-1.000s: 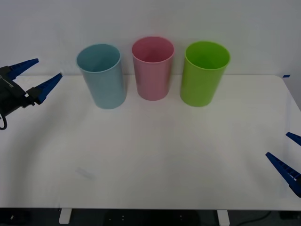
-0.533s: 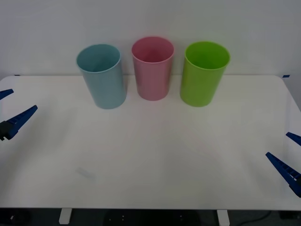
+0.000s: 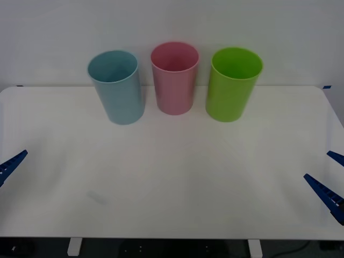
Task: Grasp the object on the table and drop it into the matching bin: aluminum can to the light blue bin, PET bottle to the pink bin.
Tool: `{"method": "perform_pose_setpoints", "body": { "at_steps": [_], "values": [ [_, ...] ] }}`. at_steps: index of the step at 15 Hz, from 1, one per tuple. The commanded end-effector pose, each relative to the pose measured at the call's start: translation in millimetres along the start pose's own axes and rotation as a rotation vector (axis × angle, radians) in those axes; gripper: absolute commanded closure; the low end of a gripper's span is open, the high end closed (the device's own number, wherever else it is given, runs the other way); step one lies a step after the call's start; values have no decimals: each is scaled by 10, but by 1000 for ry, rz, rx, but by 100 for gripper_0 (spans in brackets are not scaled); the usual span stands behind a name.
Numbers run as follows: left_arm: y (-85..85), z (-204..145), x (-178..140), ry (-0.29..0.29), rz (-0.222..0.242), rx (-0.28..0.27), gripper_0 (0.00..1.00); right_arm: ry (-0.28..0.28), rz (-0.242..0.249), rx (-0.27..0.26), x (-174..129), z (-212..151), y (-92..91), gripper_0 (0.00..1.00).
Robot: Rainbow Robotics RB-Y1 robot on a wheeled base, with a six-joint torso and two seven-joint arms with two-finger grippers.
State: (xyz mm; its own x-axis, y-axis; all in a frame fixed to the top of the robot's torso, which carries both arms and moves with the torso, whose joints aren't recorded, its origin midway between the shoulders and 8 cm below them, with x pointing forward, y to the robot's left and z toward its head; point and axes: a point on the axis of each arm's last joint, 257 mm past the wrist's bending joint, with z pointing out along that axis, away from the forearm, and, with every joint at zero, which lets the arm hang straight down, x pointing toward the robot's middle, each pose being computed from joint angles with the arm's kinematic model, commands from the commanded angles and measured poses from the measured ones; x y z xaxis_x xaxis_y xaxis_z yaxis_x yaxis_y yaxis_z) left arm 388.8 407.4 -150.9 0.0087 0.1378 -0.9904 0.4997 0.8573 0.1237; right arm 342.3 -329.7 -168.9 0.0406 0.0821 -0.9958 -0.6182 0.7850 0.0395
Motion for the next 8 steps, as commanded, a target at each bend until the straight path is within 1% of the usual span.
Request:
{"method": "perform_pose_setpoints", "body": {
  "at_steps": [1,6,8],
  "values": [
    [-68,-73,78,13,-2,12,0,0,0,0,0,0,0,0],
    [-190,-63,123,11,-33,42,0,0,0,0,0,0,0,0],
    [-190,-63,123,11,-33,42,0,0,0,0,0,0,0,0]
  ]
}}
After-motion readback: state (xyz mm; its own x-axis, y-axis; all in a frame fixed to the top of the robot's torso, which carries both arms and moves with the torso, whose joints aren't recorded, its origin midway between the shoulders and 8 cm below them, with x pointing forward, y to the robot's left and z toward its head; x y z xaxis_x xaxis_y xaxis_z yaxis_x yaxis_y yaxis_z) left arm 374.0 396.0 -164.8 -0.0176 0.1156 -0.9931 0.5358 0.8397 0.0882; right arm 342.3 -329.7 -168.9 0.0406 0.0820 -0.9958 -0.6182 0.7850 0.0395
